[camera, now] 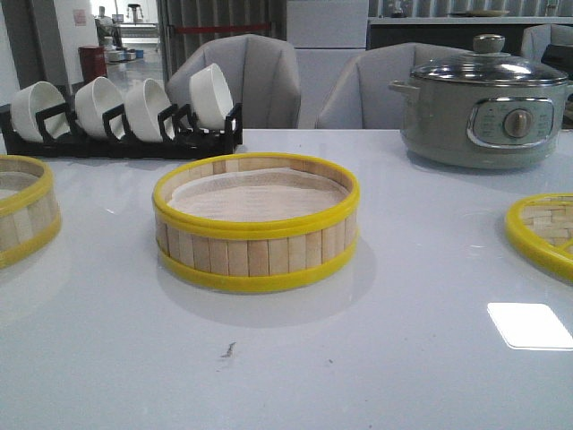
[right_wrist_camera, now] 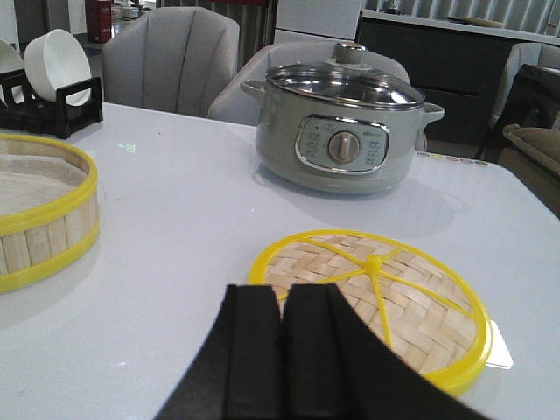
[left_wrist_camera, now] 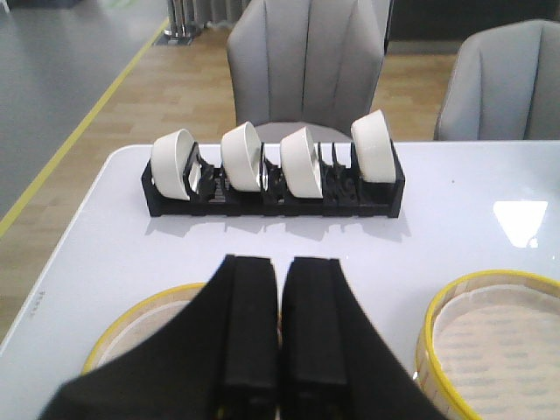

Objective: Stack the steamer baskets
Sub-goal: 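Lower the left gripper over the steamer basket nearest the left arm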

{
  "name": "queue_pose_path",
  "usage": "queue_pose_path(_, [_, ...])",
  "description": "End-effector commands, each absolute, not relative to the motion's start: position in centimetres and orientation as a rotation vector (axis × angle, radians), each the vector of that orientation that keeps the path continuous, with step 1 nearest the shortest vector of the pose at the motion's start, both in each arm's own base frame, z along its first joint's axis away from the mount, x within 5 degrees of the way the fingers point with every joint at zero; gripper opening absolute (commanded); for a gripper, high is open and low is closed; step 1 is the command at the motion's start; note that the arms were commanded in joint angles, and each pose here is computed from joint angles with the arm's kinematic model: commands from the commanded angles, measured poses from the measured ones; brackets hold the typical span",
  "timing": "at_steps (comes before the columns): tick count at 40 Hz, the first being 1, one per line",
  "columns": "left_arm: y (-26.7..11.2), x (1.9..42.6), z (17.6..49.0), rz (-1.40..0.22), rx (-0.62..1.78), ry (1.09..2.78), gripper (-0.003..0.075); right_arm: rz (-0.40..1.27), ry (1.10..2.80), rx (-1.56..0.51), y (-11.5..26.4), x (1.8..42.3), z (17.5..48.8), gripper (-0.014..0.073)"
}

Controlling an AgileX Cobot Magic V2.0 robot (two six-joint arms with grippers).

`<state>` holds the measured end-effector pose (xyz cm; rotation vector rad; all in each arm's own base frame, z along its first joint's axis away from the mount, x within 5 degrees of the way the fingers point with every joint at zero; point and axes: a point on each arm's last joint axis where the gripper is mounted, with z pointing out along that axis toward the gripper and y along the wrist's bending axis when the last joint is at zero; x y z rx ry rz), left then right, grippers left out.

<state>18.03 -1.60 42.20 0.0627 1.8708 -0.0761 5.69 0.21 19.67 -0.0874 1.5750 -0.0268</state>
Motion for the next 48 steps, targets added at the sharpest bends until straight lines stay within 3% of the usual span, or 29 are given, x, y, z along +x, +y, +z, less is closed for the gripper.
queue_pose_path(1, [-1.7, 19.6, 44.4, -0.06, 0.068, 1.874, 0.0094, -0.035, 1.45, -0.085, 0.2, 5.4, 21.1, 0.0035])
queue_pose_path(9, [-1.7, 21.3, 43.3, -0.037, 0.077, 1.986, 0.0094, -0.035, 1.45, -0.085, 0.2, 5.4, 21.1, 0.0035])
queue_pose_path(48, [-1.9, 24.3, 41.2, -0.021, 0.088, 2.07, 0.0094, -0.035, 1.451, -0.085, 0.2, 5.4, 21.1, 0.0035])
